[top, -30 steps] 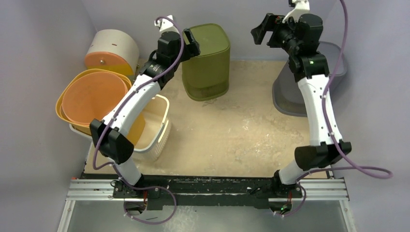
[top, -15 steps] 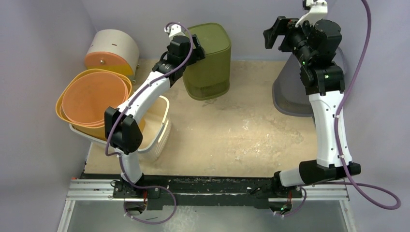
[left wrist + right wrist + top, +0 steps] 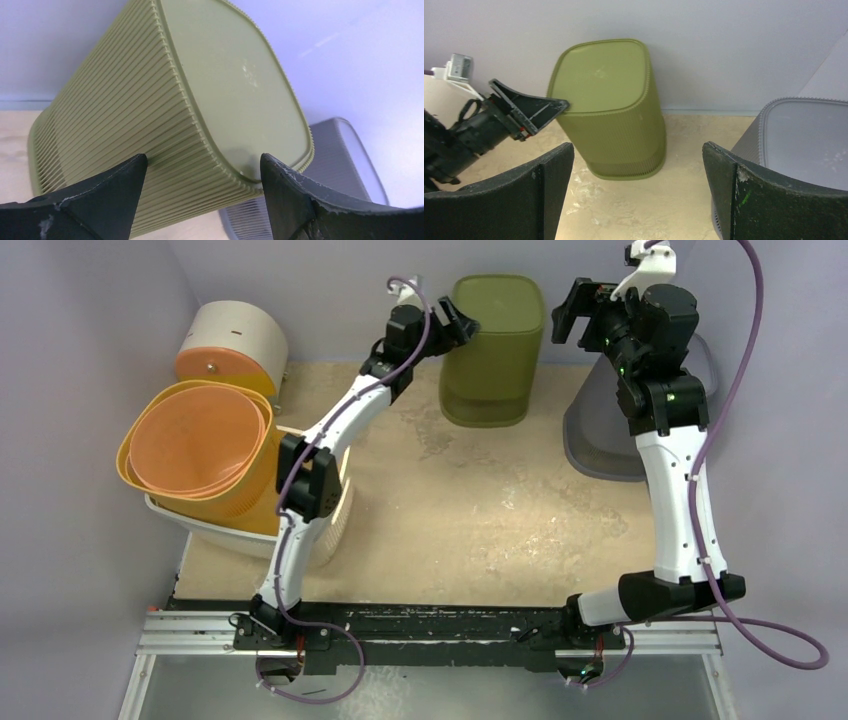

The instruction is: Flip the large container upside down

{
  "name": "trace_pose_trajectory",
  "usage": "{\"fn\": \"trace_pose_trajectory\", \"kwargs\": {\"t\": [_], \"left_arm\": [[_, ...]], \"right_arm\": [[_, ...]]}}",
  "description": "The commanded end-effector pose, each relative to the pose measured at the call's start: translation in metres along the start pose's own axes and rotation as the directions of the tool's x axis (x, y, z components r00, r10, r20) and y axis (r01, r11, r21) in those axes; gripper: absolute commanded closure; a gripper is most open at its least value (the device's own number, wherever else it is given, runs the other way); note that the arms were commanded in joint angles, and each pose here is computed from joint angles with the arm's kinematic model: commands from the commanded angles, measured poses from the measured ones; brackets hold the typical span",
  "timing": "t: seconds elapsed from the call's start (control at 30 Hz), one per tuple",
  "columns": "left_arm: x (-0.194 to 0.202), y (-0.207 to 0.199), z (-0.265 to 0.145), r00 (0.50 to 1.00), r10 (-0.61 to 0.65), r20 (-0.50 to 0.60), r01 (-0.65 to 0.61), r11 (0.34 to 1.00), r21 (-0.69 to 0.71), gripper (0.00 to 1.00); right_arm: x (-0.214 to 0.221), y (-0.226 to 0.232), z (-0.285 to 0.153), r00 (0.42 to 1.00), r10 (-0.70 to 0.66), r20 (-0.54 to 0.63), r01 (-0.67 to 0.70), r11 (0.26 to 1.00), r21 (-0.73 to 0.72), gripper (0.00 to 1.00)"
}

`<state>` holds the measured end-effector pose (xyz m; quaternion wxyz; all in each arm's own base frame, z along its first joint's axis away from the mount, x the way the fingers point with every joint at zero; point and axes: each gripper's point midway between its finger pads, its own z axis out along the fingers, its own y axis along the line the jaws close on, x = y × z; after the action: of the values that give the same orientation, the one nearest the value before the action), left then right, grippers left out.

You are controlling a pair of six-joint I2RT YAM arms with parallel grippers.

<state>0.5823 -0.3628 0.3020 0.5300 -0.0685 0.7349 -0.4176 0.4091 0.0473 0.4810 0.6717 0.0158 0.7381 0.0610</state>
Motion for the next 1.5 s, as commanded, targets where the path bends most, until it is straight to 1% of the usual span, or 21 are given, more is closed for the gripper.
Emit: {"fn": "trace_pose_trajectory", "kwargs": {"t": [0.0, 0.17, 0.27, 0.33, 0.4, 0.5, 0.67, 0.8, 0.9, 1.0, 1.1, 1.23, 1.33, 1.47], "left_arm": [[0.083, -0.075, 0.012, 0.978, -0.04, -0.204, 0.088, 0.969, 0.231, 0.21], [0.12, -0.098, 0.018, 0.967, -0.084, -0.242, 0.152, 0.948, 0.281, 0.21], [0.131, -0.104, 0.02, 0.962, -0.097, -0.255, 0.174, 0.938, 0.299, 0.21], [0.132, -0.107, 0.02, 0.963, -0.094, -0.253, 0.172, 0.936, 0.307, 0.21], [0.125, -0.106, 0.018, 0.967, -0.076, -0.244, 0.149, 0.943, 0.298, 0.21], [0.11, -0.098, 0.012, 0.975, -0.014, -0.22, 0.071, 0.964, 0.255, 0.21], [0.071, -0.068, -0.009, 0.983, 0.09, -0.161, -0.07, 0.99, 0.122, 0.21], [0.039, -0.046, -0.027, 0.981, 0.157, -0.117, -0.157, 0.987, 0.007, 0.21], [0.016, -0.046, -0.041, 0.978, 0.187, -0.092, -0.19, 0.981, -0.028, 0.21], [-0.003, -0.053, -0.061, 0.967, 0.234, -0.1, -0.241, 0.968, -0.068, 0.21], [-0.024, -0.058, -0.087, 0.953, 0.282, -0.112, -0.295, 0.948, -0.118, 0.21], [-0.05, -0.063, -0.136, 0.926, 0.353, -0.136, -0.373, 0.909, -0.185, 0.21], [-0.075, -0.058, -0.182, 0.898, 0.412, -0.153, -0.439, 0.854, -0.279, 0.21], [-0.11, -0.042, -0.248, 0.869, 0.465, -0.167, -0.486, 0.744, -0.458, 0.21]], "right_arm": [[-0.02, -0.008, -0.007, 0.997, -0.021, 0.07, 0.017, 0.999, 0.045, 0.0], [-0.017, -0.01, -0.006, 0.998, -0.02, 0.065, 0.016, 0.998, 0.056, 0.0], [-0.011, -0.01, -0.004, 0.999, -0.015, 0.052, 0.012, 0.999, 0.051, 0.0], [-0.006, -0.009, -0.002, 0.999, -0.017, 0.042, 0.015, 0.999, 0.044, 0.0], [-0.002, -0.007, -0.001, 0.999, -0.016, 0.034, 0.015, 0.999, 0.034, 0.0], [0.0, -0.005, 0.001, 0.999, -0.01, 0.032, 0.01, 1.0, 0.019, 0.0], [0.013, 0.004, 0.011, 1.0, -0.004, -0.002, 0.004, 1.0, -0.029, 0.0], [0.022, 0.01, 0.016, 1.0, 0.014, -0.018, -0.016, 0.998, -0.062, 0.0], [0.025, 0.014, 0.019, 1.0, 0.011, -0.027, -0.014, 0.996, -0.086, 0.0], [0.027, 0.012, 0.021, 1.0, 0.002, -0.029, -0.004, 0.997, -0.078, 0.0], [0.034, 0.017, 0.022, 0.999, -0.003, -0.042, -0.001, 0.994, -0.11, 0.0], [0.048, 0.031, 0.021, 0.997, 0.01, -0.077, -0.024, 0.984, -0.179, 0.0], [0.061, 0.049, 0.02, 0.994, -0.011, -0.11, -0.015, 0.973, -0.229, 0.0], [0.085, 0.1, 0.016, 0.986, -0.052, -0.161, -0.005, 0.943, -0.332, 0.0]]}}
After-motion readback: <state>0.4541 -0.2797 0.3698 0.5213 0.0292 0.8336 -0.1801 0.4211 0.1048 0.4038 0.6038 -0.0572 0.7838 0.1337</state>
